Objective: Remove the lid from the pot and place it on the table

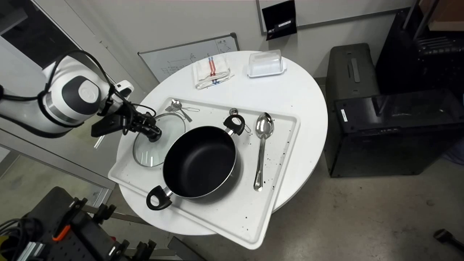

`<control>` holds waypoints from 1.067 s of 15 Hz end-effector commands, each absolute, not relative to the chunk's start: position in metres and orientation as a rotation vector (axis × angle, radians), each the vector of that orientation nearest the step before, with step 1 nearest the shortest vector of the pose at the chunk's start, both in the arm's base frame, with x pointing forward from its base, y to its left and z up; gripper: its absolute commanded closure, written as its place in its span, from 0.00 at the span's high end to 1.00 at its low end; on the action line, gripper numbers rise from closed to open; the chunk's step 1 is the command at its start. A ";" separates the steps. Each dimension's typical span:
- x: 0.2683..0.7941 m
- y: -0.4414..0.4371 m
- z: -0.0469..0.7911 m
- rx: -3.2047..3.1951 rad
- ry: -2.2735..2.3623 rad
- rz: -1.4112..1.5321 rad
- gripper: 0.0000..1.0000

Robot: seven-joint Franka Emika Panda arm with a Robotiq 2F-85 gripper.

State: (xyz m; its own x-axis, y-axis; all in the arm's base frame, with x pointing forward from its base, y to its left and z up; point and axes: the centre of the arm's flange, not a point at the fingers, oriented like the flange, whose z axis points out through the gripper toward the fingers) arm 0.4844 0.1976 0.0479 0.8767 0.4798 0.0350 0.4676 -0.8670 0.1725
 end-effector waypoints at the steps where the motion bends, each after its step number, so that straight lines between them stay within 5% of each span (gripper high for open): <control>1: 0.493 0.191 0.030 2.893 0.753 0.156 0.25; 12: 0.489 0.171 0.015 2.895 0.752 0.131 0.25; 13: 0.488 0.170 0.017 2.901 0.749 0.126 0.75; 16: 0.486 0.163 0.022 2.917 0.744 0.111 0.89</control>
State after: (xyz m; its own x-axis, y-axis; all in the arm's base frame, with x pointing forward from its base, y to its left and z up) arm 0.4883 0.1733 0.0179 0.8788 0.4763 0.0297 0.4656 -0.8694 0.1654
